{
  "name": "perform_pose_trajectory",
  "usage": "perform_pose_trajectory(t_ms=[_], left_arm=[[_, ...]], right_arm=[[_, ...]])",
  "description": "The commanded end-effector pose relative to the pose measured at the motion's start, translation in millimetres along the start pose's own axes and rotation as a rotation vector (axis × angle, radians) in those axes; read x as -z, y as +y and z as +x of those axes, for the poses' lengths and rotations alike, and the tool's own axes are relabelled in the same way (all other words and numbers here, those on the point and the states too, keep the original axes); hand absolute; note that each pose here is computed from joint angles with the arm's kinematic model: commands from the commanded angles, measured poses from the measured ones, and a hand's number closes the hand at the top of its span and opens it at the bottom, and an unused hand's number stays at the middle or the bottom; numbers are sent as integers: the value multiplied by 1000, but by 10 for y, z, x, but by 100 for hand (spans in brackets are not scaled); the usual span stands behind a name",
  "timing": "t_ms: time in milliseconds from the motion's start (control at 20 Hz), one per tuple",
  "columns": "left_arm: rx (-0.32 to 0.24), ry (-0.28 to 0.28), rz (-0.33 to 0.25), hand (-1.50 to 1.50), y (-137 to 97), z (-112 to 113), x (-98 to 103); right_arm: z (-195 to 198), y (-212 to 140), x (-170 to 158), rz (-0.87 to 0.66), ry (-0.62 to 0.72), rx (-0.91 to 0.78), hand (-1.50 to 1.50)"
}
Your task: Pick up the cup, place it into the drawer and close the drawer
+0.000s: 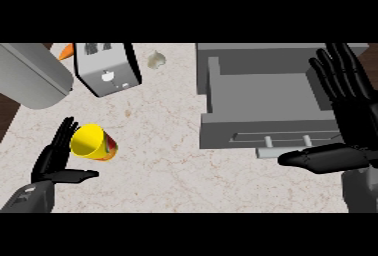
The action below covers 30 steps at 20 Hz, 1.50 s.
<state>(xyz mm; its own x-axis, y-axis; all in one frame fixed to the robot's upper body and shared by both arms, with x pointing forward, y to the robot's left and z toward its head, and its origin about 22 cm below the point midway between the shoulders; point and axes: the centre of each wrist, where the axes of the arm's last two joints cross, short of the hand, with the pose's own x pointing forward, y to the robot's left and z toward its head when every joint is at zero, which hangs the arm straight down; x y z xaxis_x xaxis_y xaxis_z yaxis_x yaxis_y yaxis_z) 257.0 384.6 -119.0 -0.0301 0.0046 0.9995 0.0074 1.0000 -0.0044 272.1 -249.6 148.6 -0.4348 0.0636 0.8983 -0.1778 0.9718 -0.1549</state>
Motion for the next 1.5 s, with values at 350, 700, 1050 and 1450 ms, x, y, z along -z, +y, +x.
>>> perform_pose_trajectory(t_ms=[350,700,1050,1450], left_arm=[[-59,-89,-72,-150,-147,-57,51],[-120,-99,-121,-150,-296,-18,214],[-183,-205,-183,150,-375,24,303],[-70,-404,1,150,-607,65,463]], right_arm=[[49,-68,73,4,0,13,-150],[-95,23,106,0,-17,-19,-150],[-81,-111,37,5,3,-9,-150],[70,-93,99,4,6,-13,-150]])
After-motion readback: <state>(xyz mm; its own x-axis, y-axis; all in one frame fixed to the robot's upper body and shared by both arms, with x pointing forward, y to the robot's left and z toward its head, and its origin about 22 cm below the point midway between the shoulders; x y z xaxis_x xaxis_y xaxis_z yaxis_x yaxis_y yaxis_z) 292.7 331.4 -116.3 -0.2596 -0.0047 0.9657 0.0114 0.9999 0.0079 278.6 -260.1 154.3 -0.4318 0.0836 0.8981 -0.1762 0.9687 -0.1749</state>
